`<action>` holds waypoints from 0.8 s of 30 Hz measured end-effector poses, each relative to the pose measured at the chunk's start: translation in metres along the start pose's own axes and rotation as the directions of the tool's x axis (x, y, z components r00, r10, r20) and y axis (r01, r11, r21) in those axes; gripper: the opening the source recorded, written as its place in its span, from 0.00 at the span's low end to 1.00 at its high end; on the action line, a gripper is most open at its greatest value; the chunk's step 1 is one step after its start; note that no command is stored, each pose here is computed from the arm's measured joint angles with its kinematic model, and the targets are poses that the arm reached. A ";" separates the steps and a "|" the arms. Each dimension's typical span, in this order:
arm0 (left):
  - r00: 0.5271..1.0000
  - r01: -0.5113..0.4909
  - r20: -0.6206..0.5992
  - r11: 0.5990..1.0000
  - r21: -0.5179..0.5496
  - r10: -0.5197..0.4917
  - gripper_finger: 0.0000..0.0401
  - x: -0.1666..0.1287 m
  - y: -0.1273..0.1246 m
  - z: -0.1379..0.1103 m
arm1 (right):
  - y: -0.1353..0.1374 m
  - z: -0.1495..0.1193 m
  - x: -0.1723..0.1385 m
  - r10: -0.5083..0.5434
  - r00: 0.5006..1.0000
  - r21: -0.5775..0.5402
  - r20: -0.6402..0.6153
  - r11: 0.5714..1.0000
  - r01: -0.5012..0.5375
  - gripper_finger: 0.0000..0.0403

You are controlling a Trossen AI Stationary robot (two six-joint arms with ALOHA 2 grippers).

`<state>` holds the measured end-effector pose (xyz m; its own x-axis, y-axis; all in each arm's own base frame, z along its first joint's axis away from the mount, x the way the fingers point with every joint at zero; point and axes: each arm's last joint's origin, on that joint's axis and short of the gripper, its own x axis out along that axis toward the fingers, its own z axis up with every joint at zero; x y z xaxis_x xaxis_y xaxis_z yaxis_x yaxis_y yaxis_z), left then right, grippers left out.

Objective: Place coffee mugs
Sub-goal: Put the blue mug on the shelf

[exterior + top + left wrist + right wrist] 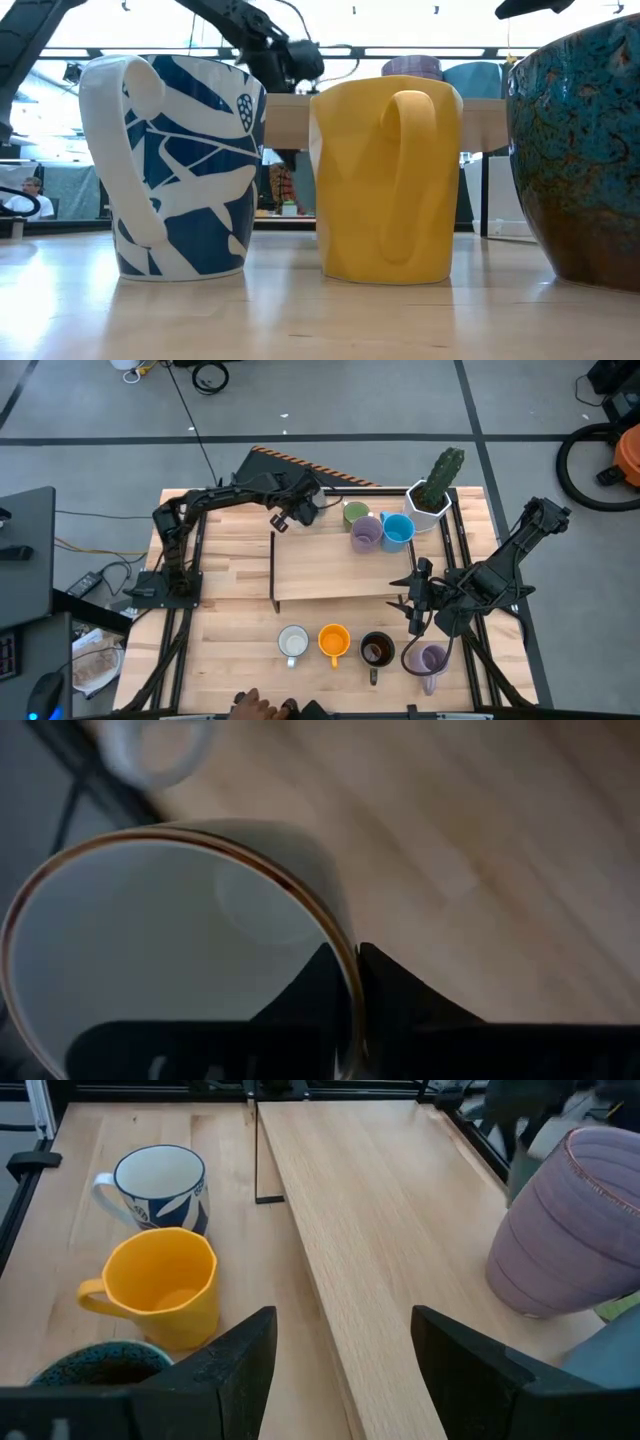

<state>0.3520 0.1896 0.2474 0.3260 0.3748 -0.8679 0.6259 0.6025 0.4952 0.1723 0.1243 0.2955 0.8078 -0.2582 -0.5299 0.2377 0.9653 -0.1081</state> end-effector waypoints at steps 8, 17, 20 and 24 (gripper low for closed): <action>0.987 -0.128 0.082 0.982 -0.140 0.141 0.07 -0.072 0.002 -0.003 | 0.000 0.000 0.000 0.000 1.000 -0.005 0.001 1.000 0.000 0.59; 0.947 -0.096 0.283 0.975 -0.199 0.151 0.07 -0.148 -0.027 0.017 | 0.000 0.001 0.000 0.002 1.000 -0.014 0.004 1.000 -0.002 0.59; 0.932 -0.092 0.345 0.993 -0.079 0.114 0.07 -0.165 -0.041 0.028 | 0.000 0.001 0.000 0.002 1.000 -0.018 0.005 1.000 -0.002 0.59; 0.927 -0.093 0.371 0.990 0.105 0.048 0.07 -0.173 -0.057 0.045 | 0.001 0.001 0.000 0.005 1.000 -0.016 0.009 1.000 -0.004 0.59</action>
<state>0.2920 0.0590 0.3678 0.5953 0.1150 -0.7952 0.6634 0.4880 0.5672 0.1732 0.1248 0.2963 0.8137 -0.2541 -0.5228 0.2255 0.9669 -0.1189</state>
